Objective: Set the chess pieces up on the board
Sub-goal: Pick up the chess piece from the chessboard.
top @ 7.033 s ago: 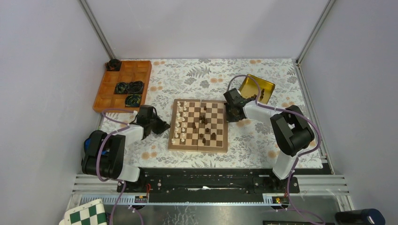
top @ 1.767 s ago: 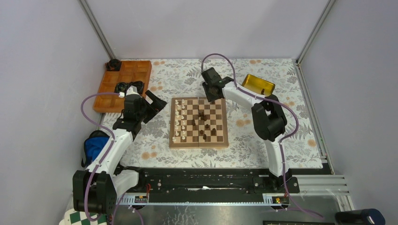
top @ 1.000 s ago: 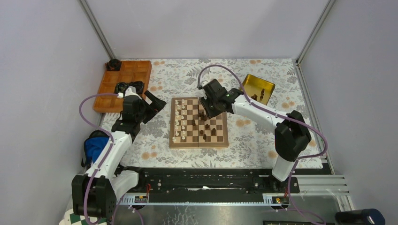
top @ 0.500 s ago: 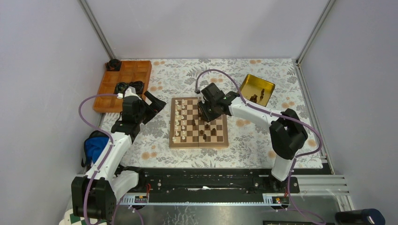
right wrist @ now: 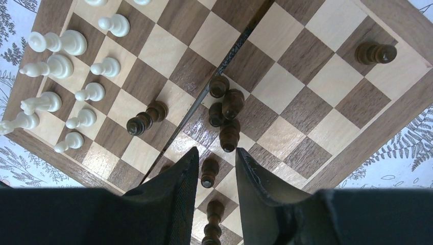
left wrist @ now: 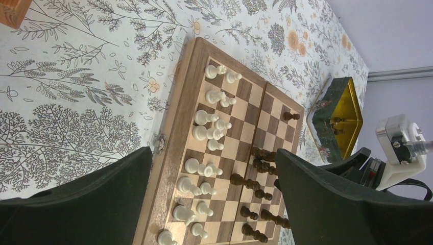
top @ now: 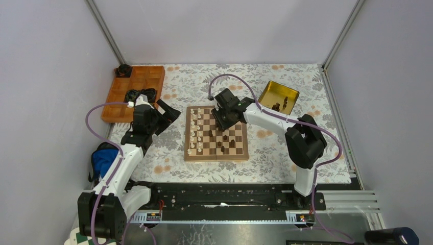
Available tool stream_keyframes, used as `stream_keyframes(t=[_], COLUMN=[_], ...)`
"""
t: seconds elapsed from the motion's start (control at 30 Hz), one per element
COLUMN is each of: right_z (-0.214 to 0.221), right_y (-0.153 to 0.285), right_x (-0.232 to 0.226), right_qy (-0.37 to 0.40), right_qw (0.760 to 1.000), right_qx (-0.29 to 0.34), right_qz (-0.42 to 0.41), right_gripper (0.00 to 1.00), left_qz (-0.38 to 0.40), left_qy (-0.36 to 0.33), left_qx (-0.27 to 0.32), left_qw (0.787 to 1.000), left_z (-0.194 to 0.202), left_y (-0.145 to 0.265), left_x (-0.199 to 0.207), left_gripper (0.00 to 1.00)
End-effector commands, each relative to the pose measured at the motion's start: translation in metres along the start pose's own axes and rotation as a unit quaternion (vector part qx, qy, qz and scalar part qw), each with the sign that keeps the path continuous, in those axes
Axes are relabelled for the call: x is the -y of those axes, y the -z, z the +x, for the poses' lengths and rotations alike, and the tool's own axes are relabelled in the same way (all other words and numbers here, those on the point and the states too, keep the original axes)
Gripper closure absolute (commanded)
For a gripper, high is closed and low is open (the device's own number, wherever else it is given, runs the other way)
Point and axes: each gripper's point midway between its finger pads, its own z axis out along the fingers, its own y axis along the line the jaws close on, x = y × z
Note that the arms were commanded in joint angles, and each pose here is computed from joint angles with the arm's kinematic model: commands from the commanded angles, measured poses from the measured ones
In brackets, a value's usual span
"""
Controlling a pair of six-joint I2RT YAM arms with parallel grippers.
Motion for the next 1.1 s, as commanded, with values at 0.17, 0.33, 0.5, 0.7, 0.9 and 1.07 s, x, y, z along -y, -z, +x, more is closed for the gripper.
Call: stream_keyframes(t=[0.17,0.33,0.5,0.7,0.9,1.07], right_z=[-0.022,-0.022,-0.018,-0.014,-0.011,-0.01], right_y=[0.001,-0.001,-0.002,-0.006,-0.009,-0.01], right_x=[-0.001,0.004,0.007,0.011,0.014,0.014], right_qy=[0.018,0.014,0.011,0.006,0.001,-0.002], right_qw=[1.0,1.0,1.0,1.0,1.0,1.0], right_qx=[0.021,0.018,0.013,0.008,0.006,0.003], right_qz=[0.004,0.007,0.009,0.011,0.013,0.01], right_gripper=[0.6,0.61,0.61,0.62,0.66,0.69], left_qz=[0.002,0.002,0.002,0.003,0.002,0.002], left_qy=[-0.004,-0.003,-0.002,0.0,-0.001,-0.001], left_qx=[0.01,0.008,0.007,0.005,0.006,0.007], left_qw=[1.0,1.0,1.0,1.0,1.0,1.0], left_z=[-0.003,-0.003,-0.002,-0.001,-0.001,-0.001], left_y=[-0.001,-0.003,-0.004,-0.005,-0.004,-0.003], left_x=[-0.002,-0.002,-0.002,-0.003,-0.003,-0.003], left_gripper=[0.01,0.01,0.01,0.01,0.01,0.01])
